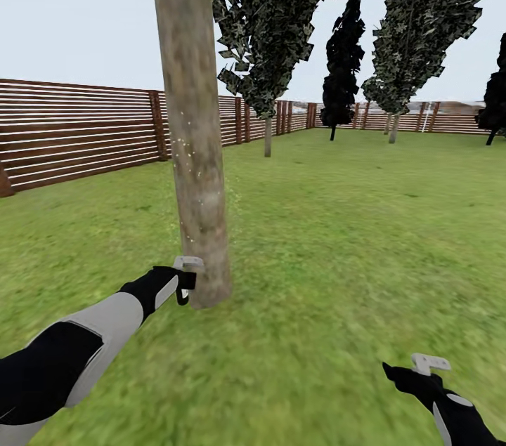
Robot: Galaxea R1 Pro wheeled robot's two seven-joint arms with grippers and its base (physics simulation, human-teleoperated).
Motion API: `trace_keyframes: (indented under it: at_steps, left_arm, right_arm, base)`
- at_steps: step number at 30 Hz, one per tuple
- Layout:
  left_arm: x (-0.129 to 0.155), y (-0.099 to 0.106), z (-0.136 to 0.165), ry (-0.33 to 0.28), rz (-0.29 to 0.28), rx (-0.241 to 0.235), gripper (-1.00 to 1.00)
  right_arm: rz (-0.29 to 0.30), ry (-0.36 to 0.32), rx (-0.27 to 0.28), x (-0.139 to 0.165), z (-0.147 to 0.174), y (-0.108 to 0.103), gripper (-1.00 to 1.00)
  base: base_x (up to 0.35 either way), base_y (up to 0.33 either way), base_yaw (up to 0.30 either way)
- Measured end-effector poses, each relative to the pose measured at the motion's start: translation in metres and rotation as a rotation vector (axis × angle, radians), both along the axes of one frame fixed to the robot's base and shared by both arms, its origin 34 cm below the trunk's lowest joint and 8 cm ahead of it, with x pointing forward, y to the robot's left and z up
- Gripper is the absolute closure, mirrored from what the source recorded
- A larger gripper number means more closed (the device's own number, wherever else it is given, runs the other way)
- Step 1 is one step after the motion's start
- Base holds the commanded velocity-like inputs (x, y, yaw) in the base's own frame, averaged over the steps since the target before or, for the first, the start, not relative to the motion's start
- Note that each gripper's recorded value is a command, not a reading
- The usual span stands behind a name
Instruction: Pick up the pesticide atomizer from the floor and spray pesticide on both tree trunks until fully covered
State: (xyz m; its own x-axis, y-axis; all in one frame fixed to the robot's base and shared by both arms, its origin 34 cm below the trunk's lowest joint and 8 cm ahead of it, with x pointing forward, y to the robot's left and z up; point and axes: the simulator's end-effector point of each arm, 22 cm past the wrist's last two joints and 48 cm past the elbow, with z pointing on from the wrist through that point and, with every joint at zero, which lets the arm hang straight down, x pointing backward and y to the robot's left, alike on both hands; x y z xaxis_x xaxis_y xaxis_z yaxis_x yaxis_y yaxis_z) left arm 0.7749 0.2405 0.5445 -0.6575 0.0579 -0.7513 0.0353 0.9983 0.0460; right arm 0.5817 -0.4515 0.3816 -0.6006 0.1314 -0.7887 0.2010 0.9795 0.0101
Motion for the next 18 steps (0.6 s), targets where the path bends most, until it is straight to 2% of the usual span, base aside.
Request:
trace_keyframes:
  at_steps: [8, 13, 16, 18]
  left_arm:
    - [-0.001, 0.000, 0.000, 0.005, -0.005, 0.005, 1.00]
    - [0.005, -0.017, 0.037, 0.043, -0.053, 0.007, 1.00]
    - [0.005, -0.013, 0.055, 0.055, -0.074, 0.065, 1.00]
    - [0.004, -0.014, 0.064, 0.063, -0.084, 0.082, 1.00]
  right_arm:
    - [0.000, -0.002, -0.001, 0.000, 0.001, -0.002, -1.00]
    - [0.000, -0.002, -0.002, 0.000, 0.001, -0.004, -1.00]
    - [0.000, -0.002, -0.002, 0.000, 0.002, -0.004, -1.00]
    - [0.000, -0.002, -0.002, 0.000, 0.002, -0.004, -1.00]
  base:
    - [0.002, 0.000, 0.000]
    - [0.000, 0.000, 0.000]
    - [0.000, 0.000, 0.000]
    - [0.000, 0.000, 0.000]
